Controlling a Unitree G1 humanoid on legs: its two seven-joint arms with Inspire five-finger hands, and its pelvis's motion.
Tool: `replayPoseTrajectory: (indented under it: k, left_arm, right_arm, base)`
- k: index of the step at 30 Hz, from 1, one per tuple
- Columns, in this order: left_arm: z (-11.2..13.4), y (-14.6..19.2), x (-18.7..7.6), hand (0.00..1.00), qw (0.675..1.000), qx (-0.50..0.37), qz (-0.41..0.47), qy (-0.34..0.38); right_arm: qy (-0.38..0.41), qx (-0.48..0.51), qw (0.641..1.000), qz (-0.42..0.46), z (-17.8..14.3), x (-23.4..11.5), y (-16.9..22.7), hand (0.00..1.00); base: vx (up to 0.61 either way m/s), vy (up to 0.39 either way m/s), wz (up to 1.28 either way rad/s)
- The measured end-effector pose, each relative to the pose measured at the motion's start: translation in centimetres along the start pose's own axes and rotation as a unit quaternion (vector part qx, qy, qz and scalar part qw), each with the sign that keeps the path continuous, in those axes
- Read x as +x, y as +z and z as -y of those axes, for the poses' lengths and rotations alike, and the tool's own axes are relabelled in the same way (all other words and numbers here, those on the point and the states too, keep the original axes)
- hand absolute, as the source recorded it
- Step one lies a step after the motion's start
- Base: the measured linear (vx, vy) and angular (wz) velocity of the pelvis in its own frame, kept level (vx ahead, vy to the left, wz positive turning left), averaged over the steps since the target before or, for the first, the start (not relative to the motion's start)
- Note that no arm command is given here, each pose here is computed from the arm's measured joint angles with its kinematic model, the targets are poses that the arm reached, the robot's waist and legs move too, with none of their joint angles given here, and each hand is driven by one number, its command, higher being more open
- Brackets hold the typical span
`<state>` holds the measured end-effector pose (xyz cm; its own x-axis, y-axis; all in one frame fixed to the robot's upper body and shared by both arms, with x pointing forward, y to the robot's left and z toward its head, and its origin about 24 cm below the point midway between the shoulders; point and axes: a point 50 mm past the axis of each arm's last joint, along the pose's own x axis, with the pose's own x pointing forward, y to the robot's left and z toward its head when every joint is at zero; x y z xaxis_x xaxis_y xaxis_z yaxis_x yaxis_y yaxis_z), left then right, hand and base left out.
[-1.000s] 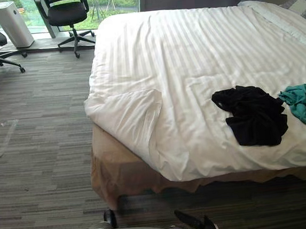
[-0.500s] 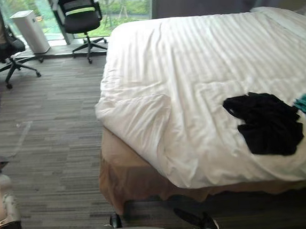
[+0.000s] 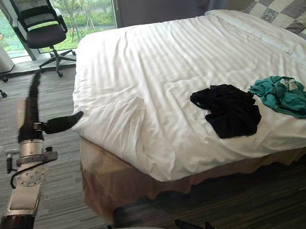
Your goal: Tidy up the quilt and then pick up the clothes from the bed and put them into the laundry hamper
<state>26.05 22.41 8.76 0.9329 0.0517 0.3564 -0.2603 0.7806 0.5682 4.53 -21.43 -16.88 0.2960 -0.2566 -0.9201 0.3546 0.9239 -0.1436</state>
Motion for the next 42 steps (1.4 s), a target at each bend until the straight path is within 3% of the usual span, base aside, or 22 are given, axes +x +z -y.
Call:
replayPoseTrajectory:
  k: [3, 8, 12, 17, 21, 22, 35, 39, 42]
  left_arm:
    - [2.5, -0.2, 1.1, 1.0, 0.997, 0.035, 0.0, -0.071]
    - [4.5, 0.2, 2.4, 1.0, 0.99, 0.075, 0.015, -0.122]
    - [4.4, 0.3, 3.7, 1.0, 0.988, 0.101, 0.012, -0.12]
    - [3.5, 2.1, 8.0, 1.0, 0.987, 0.132, 0.021, -0.085]
    - [3.5, 0.0, 9.5, 1.0, 0.983, 0.152, -0.05, -0.092]
    - [3.5, 0.1, 9.6, 0.0, 0.983, 0.152, -0.051, -0.091]
    - [4.3, 1.0, 10.4, 0.0, 0.982, 0.123, -0.049, -0.131]
    - [3.9, 0.7, 7.6, 0.0, 0.985, 0.095, -0.032, -0.143]
    - [3.6, -0.8, 3.7, 0.0, 0.989, 0.027, -0.061, -0.134]
  right_arm:
    - [0.004, -0.011, 1.0, 0.011, -0.3, 0.2, 0.8, 1.0]
    - [0.005, -0.027, 0.999, 0.03, -0.7, 0.2, 1.7, 1.0]
    - [0.008, -0.033, 0.998, 0.045, -0.9, 0.2, 2.5, 1.0]
    - [0.023, -0.026, 0.993, 0.115, -2.8, 0.2, 6.8, 1.0]
    - [0.037, -0.027, 0.989, 0.14, -3.9, 0.1, 8.4, 1.0]
    - [0.038, -0.026, 0.989, 0.142, -4.0, 0.1, 8.6, 1.0]
    - [0.036, -0.021, 0.987, 0.156, -4.5, 0.0, 10.1, 1.0]
    - [0.037, -0.022, 0.988, 0.149, -4.6, 0.1, 9.8, 1.0]
    - [0.044, -0.042, 0.987, 0.151, -4.8, 0.1, 9.9, 1.0]
  base:
    - [0.1, -0.025, -0.21]
    - [0.08, -0.032, -0.1]
    - [0.05, -0.03, -0.03]
    - [-0.06, -0.001, -0.07]
    - [-0.08, 0.041, -0.13]
    - [-0.06, 0.032, 0.02]
    - [-0.08, 0.032, 0.01]
    - [0.12, 0.009, 0.16]
    - [0.12, -0.025, 0.15]
